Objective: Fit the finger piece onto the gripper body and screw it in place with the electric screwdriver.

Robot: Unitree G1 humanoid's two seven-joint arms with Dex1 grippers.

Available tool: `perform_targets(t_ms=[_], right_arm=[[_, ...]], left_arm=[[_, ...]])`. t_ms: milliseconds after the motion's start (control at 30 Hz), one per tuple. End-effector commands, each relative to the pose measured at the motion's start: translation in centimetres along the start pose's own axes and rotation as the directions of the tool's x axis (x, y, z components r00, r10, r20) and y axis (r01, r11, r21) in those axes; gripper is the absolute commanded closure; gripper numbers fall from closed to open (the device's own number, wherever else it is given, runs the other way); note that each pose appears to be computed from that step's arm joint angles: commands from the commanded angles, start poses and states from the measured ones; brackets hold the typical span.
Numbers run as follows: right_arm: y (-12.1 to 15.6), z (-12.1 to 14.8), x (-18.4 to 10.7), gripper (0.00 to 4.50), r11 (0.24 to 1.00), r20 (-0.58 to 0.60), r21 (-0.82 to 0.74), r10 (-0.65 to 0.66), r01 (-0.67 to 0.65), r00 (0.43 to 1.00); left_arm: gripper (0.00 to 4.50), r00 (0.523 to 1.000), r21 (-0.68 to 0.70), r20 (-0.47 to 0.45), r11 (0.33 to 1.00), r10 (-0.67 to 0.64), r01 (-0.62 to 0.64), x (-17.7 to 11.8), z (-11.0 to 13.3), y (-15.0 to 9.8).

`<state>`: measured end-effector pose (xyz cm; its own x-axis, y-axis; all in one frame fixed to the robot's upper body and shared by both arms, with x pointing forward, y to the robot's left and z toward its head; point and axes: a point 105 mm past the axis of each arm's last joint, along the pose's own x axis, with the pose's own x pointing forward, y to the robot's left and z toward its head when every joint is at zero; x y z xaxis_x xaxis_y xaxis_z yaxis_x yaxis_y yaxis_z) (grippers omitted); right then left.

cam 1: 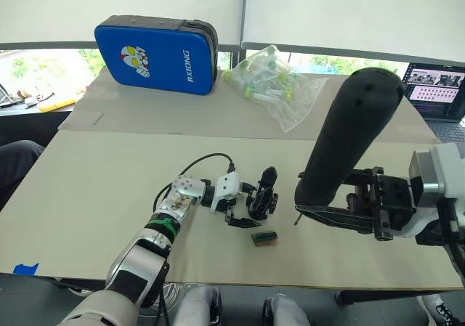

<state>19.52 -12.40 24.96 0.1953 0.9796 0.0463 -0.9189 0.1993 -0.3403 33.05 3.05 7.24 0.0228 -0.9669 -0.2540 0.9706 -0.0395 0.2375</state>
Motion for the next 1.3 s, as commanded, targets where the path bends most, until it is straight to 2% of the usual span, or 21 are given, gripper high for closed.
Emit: perform_targets(t_ms=[33,133,267,500,667,1133,1300], right_arm=[[0.2,1.4,0.0,2.59,0.998,0.039,-0.066,-0.002,0.004,0.999],[0.2,1.3,-0.2,2.59,0.998,0.037,-0.065,-0.004,0.006,0.999],[0.1,1.3,-0.3,2.59,0.998,0.035,-0.063,-0.006,0.008,0.999],[0.1,1.1,-0.2,2.59,0.998,0.039,-0.056,0.002,0.001,0.999],[0.2,1.1,-0.2,2.59,0.999,0.039,-0.051,0.005,-0.003,0.999],[0.3,1.1,0.0,2.59,0.998,0.045,-0.055,-0.005,0.008,0.999],[0.3,1.0,0.1,2.59,0.998,0.049,-0.056,-0.010,0.012,0.999]], left_arm=[[0.03,0.995,-0.025,0.002,0.994,0.104,-0.104,-2.3,-1.1,0.1],[0.03,0.993,-0.036,0.003,0.993,0.117,-0.116,-3.6,-1.5,-0.8],[0.03,0.991,-0.028,0.028,0.991,0.134,-0.134,-4.0,-0.8,-1.9],[0.03,0.980,-0.065,0.042,0.979,0.195,-0.192,-1.9,0.6,-3.5],[0.03,0.968,-0.078,0.017,0.965,0.251,-0.249,-0.5,0.5,-4.2],[0.03,0.964,-0.113,-0.024,0.957,0.267,-0.268,2.0,0.3,-3.9],[2.22,0.962,-0.122,-0.034,0.955,0.269,-0.271,2.4,0.2,-3.8]])
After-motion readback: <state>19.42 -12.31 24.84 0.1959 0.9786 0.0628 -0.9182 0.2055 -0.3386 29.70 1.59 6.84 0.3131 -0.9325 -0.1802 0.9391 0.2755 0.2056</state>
